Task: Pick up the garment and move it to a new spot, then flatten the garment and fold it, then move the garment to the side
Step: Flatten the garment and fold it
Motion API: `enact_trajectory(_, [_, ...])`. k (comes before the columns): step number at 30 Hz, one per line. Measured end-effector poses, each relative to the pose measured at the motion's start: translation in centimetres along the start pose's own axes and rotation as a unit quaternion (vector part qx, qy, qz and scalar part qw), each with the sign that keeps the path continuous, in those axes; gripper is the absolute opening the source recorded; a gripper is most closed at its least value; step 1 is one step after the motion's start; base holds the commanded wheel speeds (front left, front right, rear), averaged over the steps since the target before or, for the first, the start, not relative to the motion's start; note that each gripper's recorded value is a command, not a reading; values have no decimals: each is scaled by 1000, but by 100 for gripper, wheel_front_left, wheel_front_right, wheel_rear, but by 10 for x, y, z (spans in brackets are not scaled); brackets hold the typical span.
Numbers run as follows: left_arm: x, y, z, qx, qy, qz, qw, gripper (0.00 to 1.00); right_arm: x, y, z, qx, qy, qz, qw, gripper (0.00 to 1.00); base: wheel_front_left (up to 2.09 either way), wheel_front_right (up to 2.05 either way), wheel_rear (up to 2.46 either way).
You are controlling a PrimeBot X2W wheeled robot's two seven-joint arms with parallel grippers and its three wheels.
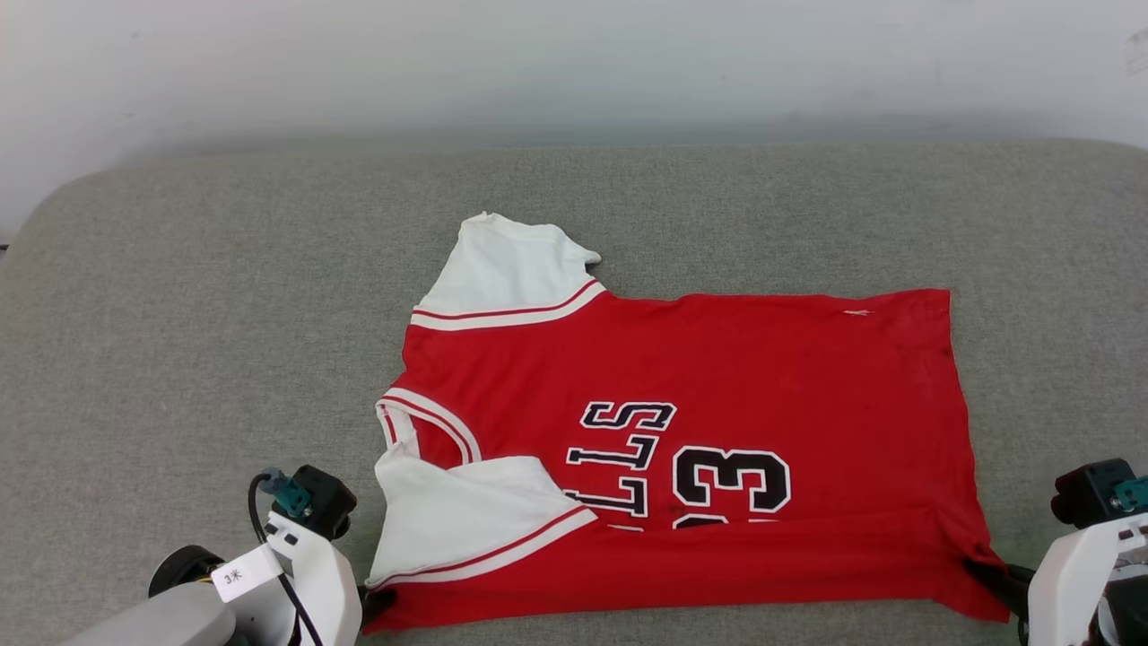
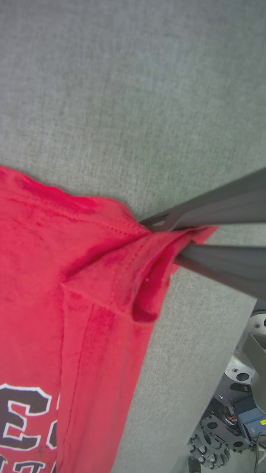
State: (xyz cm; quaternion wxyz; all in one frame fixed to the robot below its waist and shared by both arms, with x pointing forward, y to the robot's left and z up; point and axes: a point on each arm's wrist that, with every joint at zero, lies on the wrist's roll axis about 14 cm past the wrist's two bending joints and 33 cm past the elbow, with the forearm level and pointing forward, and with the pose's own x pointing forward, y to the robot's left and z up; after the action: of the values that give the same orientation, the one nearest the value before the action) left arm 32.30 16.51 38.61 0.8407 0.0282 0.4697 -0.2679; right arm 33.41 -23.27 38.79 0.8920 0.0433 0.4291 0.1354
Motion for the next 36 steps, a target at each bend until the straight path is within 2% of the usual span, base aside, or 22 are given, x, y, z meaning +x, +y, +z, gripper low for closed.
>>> enact_trajectory(3, [6, 1, -2, -10, -1, -3, 1000, 2, 6, -2, -6, 6, 1, -5, 1000, 0, 0, 0, 0])
enact_trajectory(4, [7, 2, -2, -12, -2, -2, 1000, 42, 7, -3, -6, 6, -4, -7, 1000, 32, 0, 0, 0])
enact_trajectory(5, [7, 3, -1, -13, -7, 0, 1000, 100, 7, -3, -2, 6, -15, -9, 1000, 54, 0, 0, 0])
enact_trajectory(6, [7, 4, 2, -15, -18, 3, 1000, 100, 7, -3, 2, 8, -28, -10, 1000, 100, 0, 0, 0])
enact_trajectory(9, [1, 9, 13, -12, -49, 15, 999, 100, 5, -4, 16, 0, -69, -16, 997, 100, 0, 0, 0])
enact_trajectory(10, [-6, 11, 21, -10, -73, 21, 997, 100, 0, -2, 30, -1, -109, -15, 994, 100, 0, 0, 0])
enact_trajectory(11, [-6, 11, 21, -10, -73, 21, 997, 100, 0, -2, 30, -1, -109, -15, 994, 100, 0, 0, 0])
enact_trajectory(14, [-19, 18, 32, 2, -104, 35, 994, 100, -10, 0, 57, -13, -181, -20, 983, 100, 0, 0, 0])
enact_trajectory(15, [-29, 24, 47, 6, -137, 47, 989, 100, -18, 1, 74, -16, -230, -23, 973, 100, 0, 0, 0])
enact_trajectory(16, [-29, 24, 47, 6, -137, 47, 989, 100, -18, 1, 74, -16, -230, -23, 973, 100, 0, 0, 0])
enact_trajectory(21, [-53, 37, 94, 34, -216, 78, 973, 100, -40, 8, 109, -30, -332, -30, 942, 100, 0, 0, 0])
enact_trajectory(25, [-72, 46, 147, 60, -298, 107, 947, 100, -60, 15, 138, -41, -410, -38, 910, 100, 0, 0, 0])
enact_trajectory(26, [-78, 47, 174, 65, -335, 113, 933, 100, -69, 20, 149, -48, -442, -40, 895, 100, 0, 0, 0])
enact_trajectory(27, [-78, 47, 174, 65, -335, 113, 933, 100, -69, 20, 149, -48, -442, -40, 895, 100, 0, 0, 0])
enact_trajectory(32, [-77, 51, 228, 97, -382, 125, 910, 100, -83, 31, 166, -51, -497, -45, 865, 100, 0, 0, 0])
enact_trajectory(36, [-54, 48, 261, 95, -375, 103, 916, 100, -81, 35, 171, -55, -507, -50, 859, 100, 0, 0, 0])
